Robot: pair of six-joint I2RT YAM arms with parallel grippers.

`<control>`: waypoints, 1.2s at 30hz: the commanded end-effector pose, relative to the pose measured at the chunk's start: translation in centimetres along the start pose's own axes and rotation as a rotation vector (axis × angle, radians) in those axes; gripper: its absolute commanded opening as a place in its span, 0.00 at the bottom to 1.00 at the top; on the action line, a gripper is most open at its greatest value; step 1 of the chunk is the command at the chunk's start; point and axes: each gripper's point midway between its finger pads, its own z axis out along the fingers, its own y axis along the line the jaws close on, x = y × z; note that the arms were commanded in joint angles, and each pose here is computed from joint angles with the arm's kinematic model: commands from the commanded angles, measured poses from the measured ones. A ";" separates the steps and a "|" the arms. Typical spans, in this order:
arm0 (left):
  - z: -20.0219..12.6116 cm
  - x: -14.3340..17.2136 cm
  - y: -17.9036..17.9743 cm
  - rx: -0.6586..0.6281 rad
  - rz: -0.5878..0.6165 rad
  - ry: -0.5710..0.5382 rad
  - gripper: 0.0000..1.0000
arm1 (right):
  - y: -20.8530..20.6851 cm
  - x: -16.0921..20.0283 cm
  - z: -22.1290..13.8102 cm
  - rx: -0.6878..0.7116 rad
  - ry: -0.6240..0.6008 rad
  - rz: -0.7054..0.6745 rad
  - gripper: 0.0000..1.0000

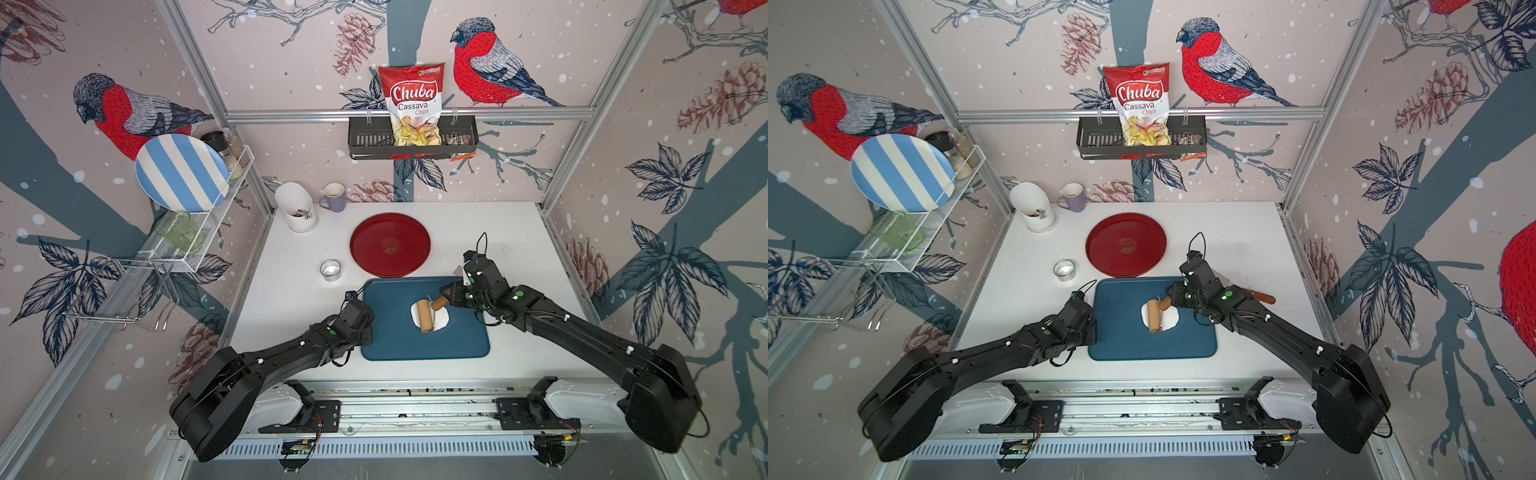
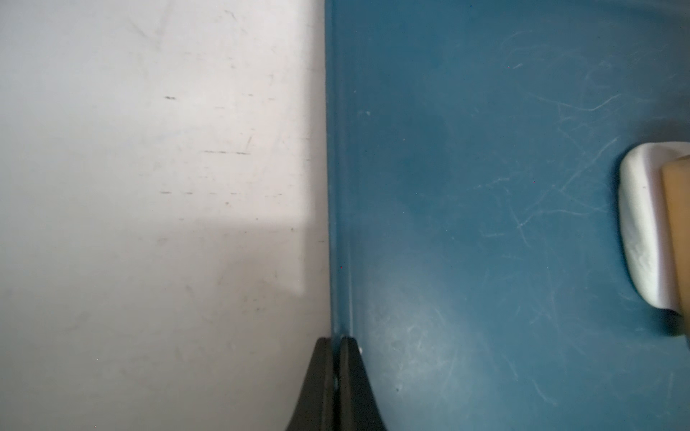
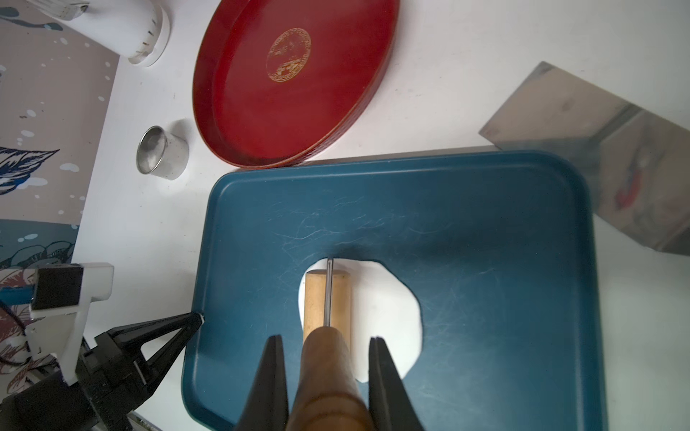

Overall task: Roll out the dumpling wrappers from the dough
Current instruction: Flatten out the dough on the work surface.

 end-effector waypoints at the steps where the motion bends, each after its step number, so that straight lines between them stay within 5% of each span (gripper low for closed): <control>1: 0.1 1.0 1.0 -0.046 0.017 0.040 0.00 | -0.7 2.9 1.2 0.066 0.116 -0.055 0.00; 36: -0.1 0.9 1.2 -0.048 0.014 0.028 0.00 | 1.1 3.9 1.4 0.136 0.200 -0.187 0.00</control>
